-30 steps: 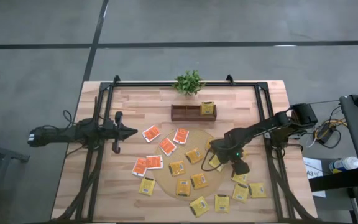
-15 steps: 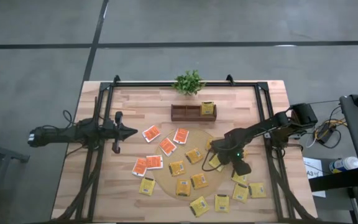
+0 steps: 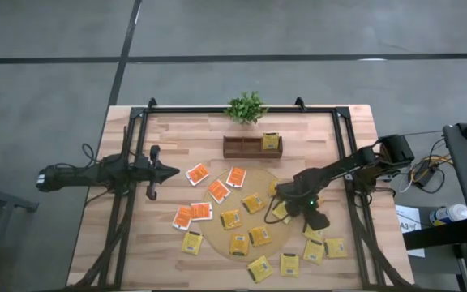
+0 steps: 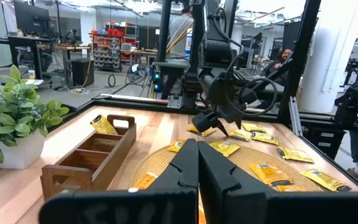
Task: Pick & Place Tea
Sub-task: Put the yellow tea bag into the right section of the wooden organizer
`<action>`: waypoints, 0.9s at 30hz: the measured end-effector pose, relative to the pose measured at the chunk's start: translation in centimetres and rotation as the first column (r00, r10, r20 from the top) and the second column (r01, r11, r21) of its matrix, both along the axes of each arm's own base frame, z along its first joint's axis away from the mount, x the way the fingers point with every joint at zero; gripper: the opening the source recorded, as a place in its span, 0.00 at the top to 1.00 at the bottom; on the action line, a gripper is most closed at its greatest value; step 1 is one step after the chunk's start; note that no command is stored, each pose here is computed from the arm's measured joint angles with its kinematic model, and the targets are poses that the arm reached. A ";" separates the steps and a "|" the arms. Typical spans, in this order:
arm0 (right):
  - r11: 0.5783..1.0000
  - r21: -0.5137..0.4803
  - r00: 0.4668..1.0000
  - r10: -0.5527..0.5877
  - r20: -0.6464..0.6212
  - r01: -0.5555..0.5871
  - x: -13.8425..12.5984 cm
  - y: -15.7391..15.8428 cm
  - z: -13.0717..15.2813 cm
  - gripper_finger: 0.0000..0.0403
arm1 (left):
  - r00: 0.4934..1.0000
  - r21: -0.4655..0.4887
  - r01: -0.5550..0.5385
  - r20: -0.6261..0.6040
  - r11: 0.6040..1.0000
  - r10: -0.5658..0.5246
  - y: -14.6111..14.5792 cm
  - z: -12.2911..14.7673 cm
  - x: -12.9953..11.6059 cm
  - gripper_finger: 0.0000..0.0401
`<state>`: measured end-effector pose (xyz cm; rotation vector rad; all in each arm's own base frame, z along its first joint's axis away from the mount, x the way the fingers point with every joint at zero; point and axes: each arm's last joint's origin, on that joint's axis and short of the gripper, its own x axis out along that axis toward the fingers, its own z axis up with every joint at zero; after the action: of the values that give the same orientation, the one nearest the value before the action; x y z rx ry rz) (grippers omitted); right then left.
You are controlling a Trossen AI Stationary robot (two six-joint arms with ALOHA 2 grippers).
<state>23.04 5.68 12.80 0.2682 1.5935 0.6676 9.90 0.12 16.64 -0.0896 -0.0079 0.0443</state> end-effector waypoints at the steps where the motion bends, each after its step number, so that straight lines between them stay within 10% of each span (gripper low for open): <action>1: 1.000 0.004 1.000 -0.001 0.001 0.001 0.0 0.0 0.0 0.51 | 1.000 0.000 0.000 0.000 1.000 0.000 0.0 0.0 0.0 1.00; 27: 1.000 -0.002 1.000 0.004 0.016 -0.004 -0.1 0.0 -0.3 0.74 | 1.000 0.000 0.000 0.000 1.000 0.000 0.0 0.0 0.0 1.00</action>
<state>22.98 5.68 12.53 0.2578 1.5797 0.6693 9.90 0.13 16.65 -0.0900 -0.0083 0.0446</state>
